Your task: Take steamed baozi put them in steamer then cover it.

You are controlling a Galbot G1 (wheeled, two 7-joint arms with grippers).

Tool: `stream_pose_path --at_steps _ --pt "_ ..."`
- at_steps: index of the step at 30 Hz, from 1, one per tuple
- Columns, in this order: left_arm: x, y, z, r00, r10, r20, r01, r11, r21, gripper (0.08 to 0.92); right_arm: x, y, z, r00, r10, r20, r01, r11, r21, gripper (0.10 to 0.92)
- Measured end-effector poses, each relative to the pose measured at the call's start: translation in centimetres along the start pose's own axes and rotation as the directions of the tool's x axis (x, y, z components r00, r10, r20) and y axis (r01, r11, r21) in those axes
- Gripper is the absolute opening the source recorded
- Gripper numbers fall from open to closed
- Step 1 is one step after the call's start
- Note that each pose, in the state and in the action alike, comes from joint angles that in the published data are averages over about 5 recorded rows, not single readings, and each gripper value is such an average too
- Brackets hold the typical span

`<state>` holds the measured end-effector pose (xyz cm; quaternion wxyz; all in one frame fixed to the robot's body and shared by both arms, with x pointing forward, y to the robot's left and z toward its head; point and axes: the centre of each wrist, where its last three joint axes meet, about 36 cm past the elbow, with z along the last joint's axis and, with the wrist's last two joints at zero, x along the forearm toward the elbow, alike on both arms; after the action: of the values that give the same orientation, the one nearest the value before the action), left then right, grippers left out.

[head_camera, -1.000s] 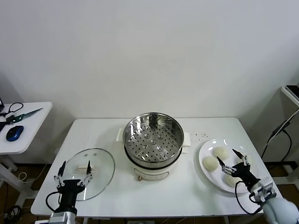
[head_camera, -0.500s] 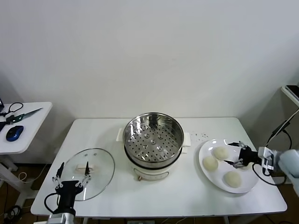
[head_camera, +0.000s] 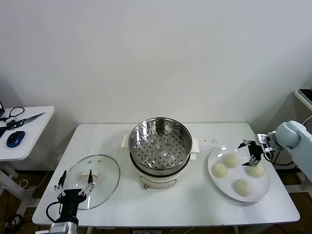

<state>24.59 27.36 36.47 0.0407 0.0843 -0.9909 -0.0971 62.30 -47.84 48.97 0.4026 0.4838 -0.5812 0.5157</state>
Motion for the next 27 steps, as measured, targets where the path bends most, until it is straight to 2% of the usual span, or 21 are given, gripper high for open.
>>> stream_pose_path --at_steps 12,27 --pt "-0.3 0.2 0.5 0.9998 -0.014 -0.011 0.014 1.000 -0.003 0.823 -3.1 -2.8 -2.7 0.995 -0.079 -0.057 0.081 0.996 0.038 0.823" --pt "-0.7 0.1 0.7 0.9996 -0.020 -0.019 0.020 1.000 0.002 0.823 -5.7 -4.1 -4.7 0.989 -0.119 -0.086 0.124 0.990 0.062 0.823"
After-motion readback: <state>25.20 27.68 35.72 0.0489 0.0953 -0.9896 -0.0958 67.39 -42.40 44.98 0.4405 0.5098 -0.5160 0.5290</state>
